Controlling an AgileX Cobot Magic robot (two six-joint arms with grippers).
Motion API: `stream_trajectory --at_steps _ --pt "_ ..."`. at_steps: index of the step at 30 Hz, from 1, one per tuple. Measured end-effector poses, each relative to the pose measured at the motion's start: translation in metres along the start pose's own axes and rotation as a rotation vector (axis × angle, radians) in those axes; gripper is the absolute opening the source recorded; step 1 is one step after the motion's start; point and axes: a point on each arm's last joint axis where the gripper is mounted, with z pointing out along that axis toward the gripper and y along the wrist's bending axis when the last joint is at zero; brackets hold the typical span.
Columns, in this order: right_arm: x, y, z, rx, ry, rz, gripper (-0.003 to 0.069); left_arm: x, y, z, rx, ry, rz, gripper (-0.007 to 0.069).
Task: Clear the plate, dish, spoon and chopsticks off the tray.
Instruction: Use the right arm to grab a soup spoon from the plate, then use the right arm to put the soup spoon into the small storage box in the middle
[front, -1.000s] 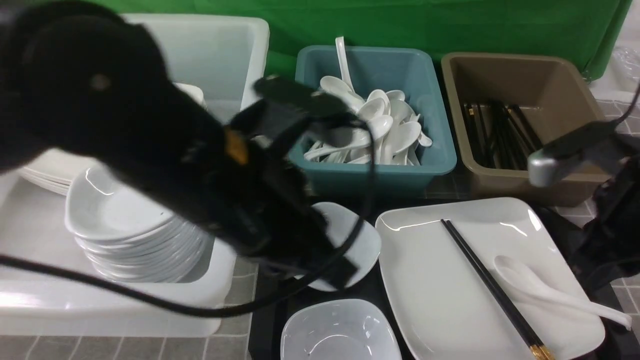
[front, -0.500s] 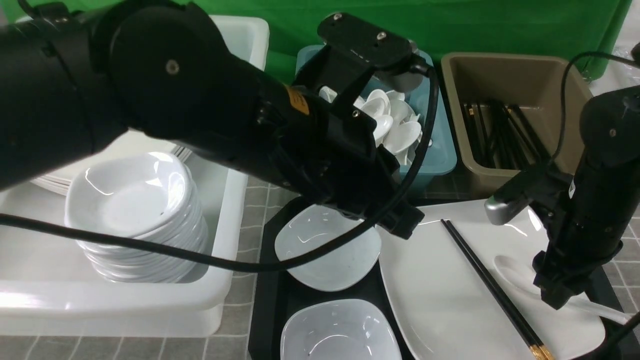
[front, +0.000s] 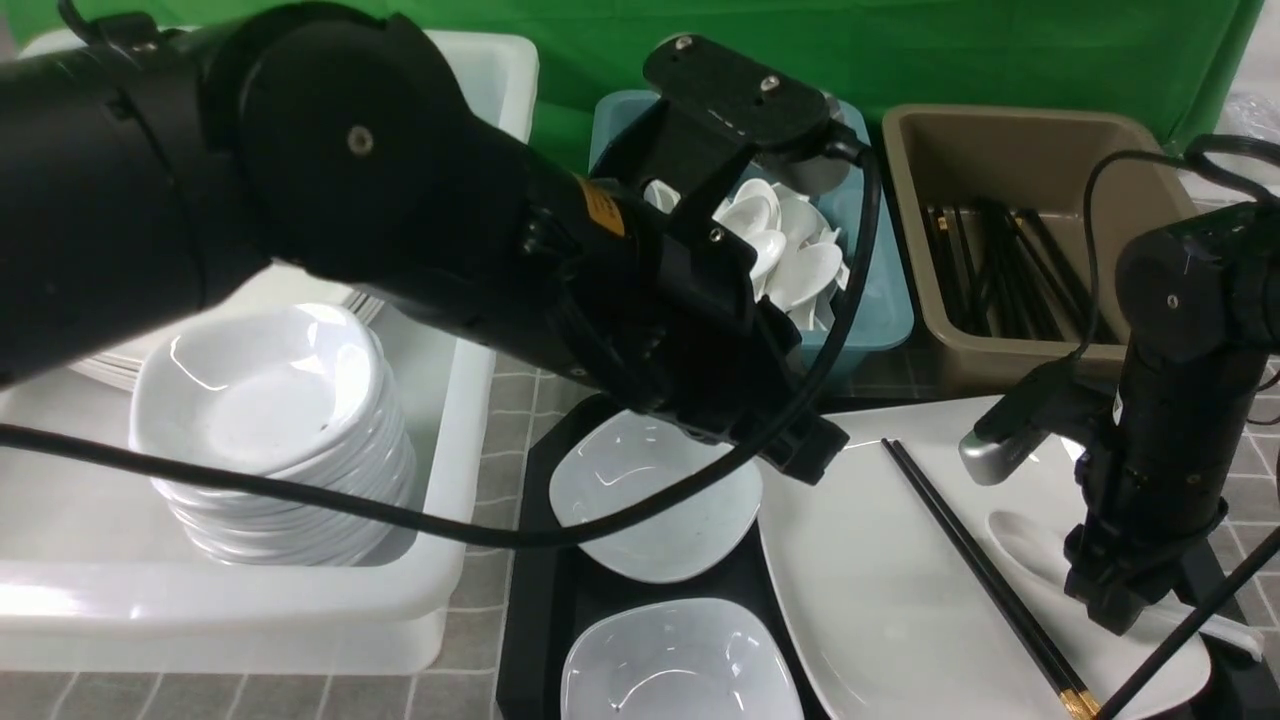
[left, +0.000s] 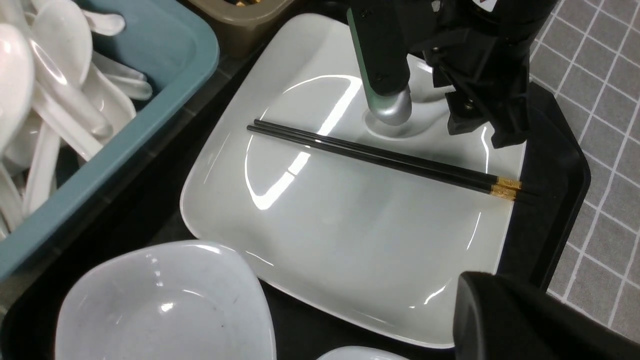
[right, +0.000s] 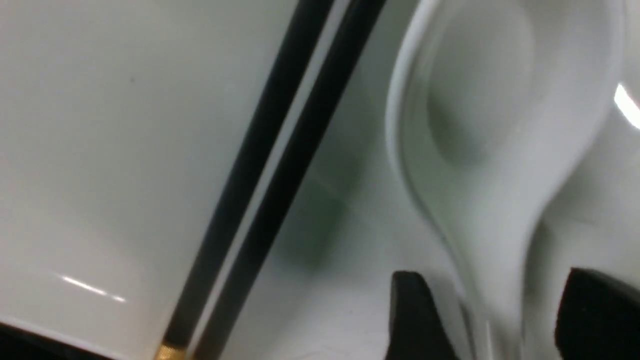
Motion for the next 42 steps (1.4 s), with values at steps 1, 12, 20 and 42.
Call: stream_trajectory --at_steps 1,12,20,42 --pt "0.000 0.000 0.000 0.000 0.000 0.000 0.0265 0.000 0.000 0.000 0.000 0.000 0.000 0.0001" --pt "0.007 0.006 -0.031 -0.044 -0.049 0.074 0.0169 -0.001 0.000 0.000 -0.005 -0.010 0.004 0.0001" --pt "0.011 -0.007 -0.129 0.121 -0.712 0.360 0.0169 -0.023 0.012 -0.004 -0.125 -0.261 -0.033 0.0001" --pt "-0.166 -0.021 -0.130 -0.230 -1.044 0.388 0.0272 -0.014 0.099 -0.035 -0.350 -0.362 -0.285 0.0001"
